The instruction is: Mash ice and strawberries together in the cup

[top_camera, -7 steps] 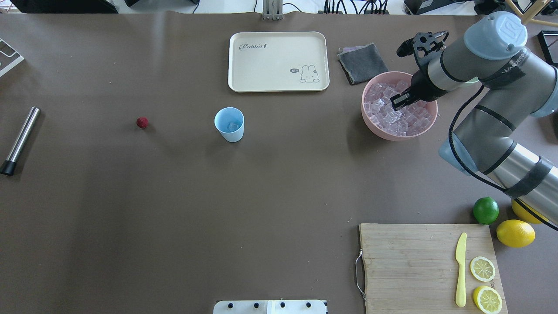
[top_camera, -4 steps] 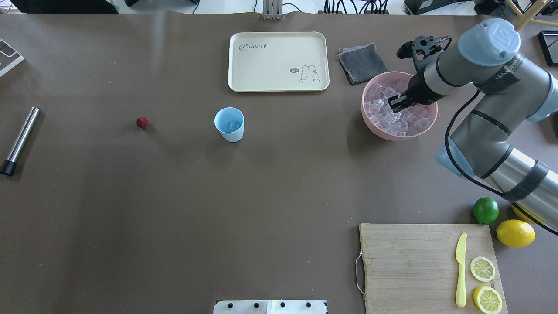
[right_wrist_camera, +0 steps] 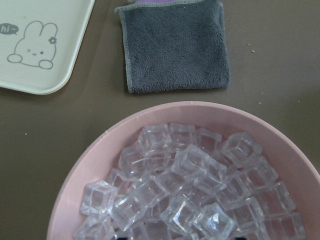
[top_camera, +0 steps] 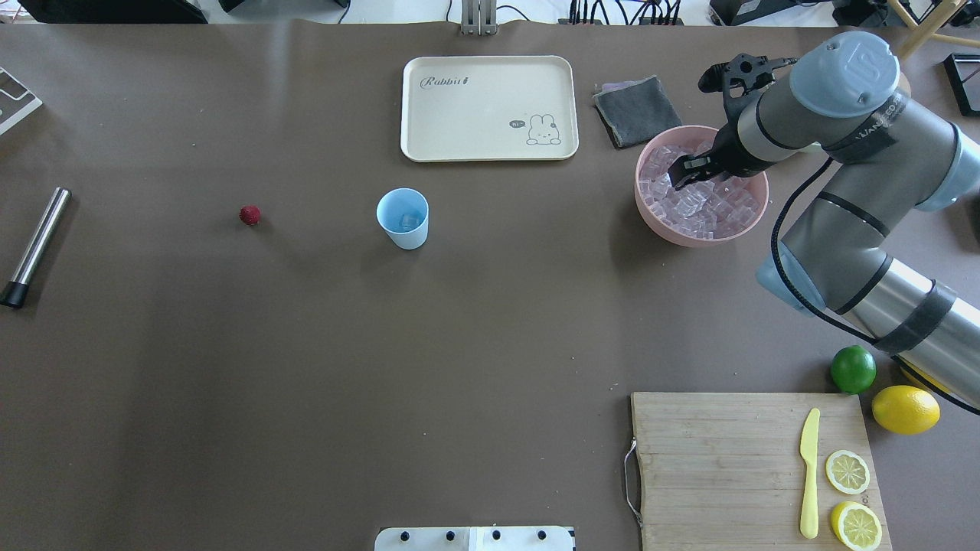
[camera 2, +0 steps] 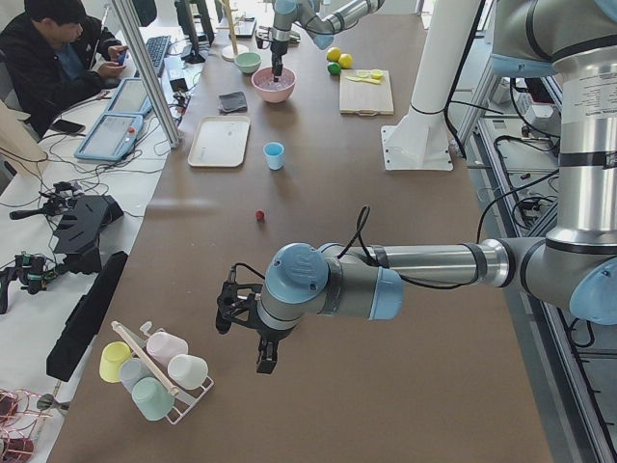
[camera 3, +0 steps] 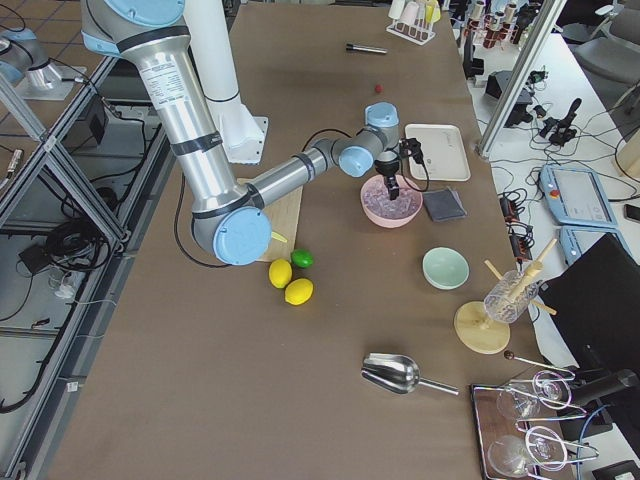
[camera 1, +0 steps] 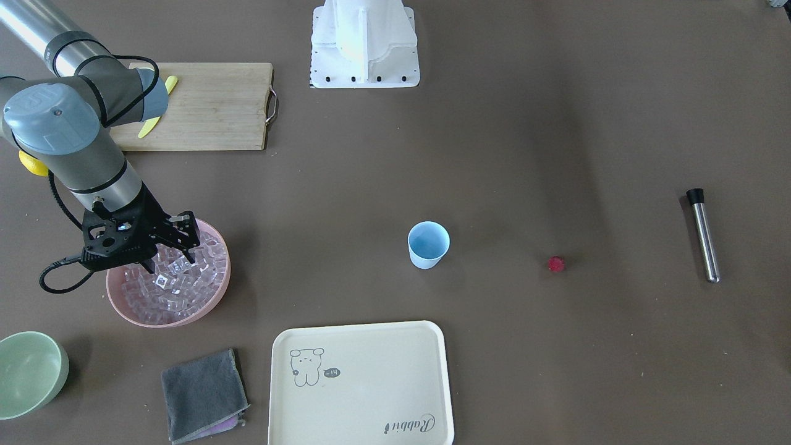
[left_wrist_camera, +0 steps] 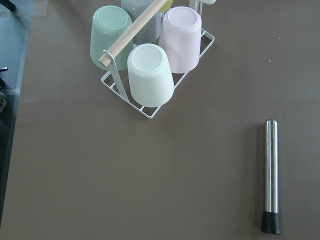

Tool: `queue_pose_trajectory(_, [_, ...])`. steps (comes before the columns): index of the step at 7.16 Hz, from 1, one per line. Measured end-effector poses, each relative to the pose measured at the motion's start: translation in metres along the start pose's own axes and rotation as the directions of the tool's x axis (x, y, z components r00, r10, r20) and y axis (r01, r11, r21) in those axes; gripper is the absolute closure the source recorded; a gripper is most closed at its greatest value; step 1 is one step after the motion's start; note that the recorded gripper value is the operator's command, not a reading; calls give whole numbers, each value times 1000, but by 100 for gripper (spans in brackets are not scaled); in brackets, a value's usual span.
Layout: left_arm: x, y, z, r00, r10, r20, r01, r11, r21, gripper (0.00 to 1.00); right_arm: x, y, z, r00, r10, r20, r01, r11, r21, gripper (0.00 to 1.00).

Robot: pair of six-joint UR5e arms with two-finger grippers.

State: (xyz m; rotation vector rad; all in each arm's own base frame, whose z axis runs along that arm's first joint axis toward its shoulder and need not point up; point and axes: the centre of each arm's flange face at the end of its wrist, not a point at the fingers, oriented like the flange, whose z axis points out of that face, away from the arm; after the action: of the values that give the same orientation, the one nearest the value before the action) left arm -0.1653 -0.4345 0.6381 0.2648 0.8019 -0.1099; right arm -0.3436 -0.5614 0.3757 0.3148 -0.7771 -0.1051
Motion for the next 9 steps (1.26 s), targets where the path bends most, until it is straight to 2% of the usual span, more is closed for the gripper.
queue_pose_trajectory(2, [0,0,1,1000,-1,0,1,1000,-1,1,-2,2,0,994,72,-82,-71,997,17,3])
queue_pose_trajectory(4, [0,0,0,1000,0,0,0,1000,1,1,-25,10,-10,967,185,-173,-176,982,66,4])
queue_pose_trajectory(5, [-1,1,1,1000,-1,0,1,1000,-1,1,-45,15,-9,951,242,-193,-227,969,97,7])
queue_pose_trajectory(7, [-2,1,2,1000,-4,0,4,1000,-5,1,-65,27,5,931,289,-221,-265,955,130,29])
queue_pose_trajectory(9, [-2,1,2,1000,-4,0,4,1000,-5,1,-66,30,14,924,299,-239,-273,953,134,40])
